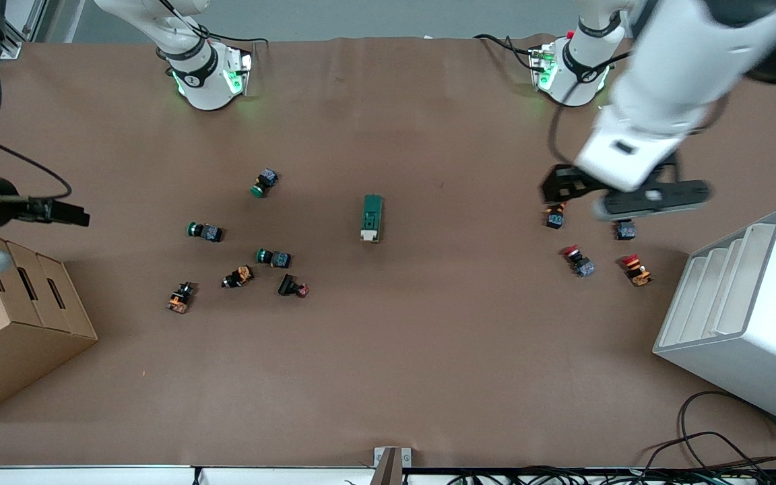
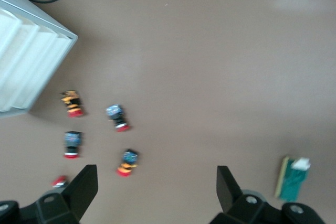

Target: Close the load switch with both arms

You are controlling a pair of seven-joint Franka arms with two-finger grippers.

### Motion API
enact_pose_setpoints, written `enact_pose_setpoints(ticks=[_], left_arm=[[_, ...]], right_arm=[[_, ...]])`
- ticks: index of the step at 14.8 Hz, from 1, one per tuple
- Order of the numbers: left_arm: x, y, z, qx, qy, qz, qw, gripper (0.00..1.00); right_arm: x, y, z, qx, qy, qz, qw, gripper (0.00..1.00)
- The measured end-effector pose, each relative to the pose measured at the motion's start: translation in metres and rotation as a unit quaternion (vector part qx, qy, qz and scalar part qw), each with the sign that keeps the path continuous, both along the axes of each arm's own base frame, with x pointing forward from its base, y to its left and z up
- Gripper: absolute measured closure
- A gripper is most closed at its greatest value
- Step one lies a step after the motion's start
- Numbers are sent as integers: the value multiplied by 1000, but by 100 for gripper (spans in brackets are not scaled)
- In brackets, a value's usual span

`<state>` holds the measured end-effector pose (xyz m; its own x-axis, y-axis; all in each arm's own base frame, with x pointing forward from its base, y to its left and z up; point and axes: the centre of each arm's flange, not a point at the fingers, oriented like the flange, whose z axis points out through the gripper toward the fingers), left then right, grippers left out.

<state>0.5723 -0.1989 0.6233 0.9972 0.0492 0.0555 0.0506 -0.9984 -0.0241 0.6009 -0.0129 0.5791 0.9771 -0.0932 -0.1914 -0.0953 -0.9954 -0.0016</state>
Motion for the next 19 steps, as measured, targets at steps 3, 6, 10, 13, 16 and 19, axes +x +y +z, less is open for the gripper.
enact_pose_setpoints(ticks=[3,6,10,13,16,19], left_arm=[[-4,69,2,-11,24,-46,999,0],[-27,115,8,-14,40,-43,998,0],[-58,118,11,-11,49,-46,998,0],[-72,112,12,-7,48,-51,998,0],[-80,110,20,-6,40,-53,998,0],[-81,113,21,-6,39,-57,998,0]], right_arm=[[-31,1,20,0,-21,0,1000,0],[-59,1,37,0,-36,0,999,0],[-83,1,63,-1,-58,-1,998,0],[-92,-1,76,-1,-69,-2,998,0],[-95,-1,81,-1,-75,-2,997,0],[-94,-1,82,0,-81,7,997,0]])
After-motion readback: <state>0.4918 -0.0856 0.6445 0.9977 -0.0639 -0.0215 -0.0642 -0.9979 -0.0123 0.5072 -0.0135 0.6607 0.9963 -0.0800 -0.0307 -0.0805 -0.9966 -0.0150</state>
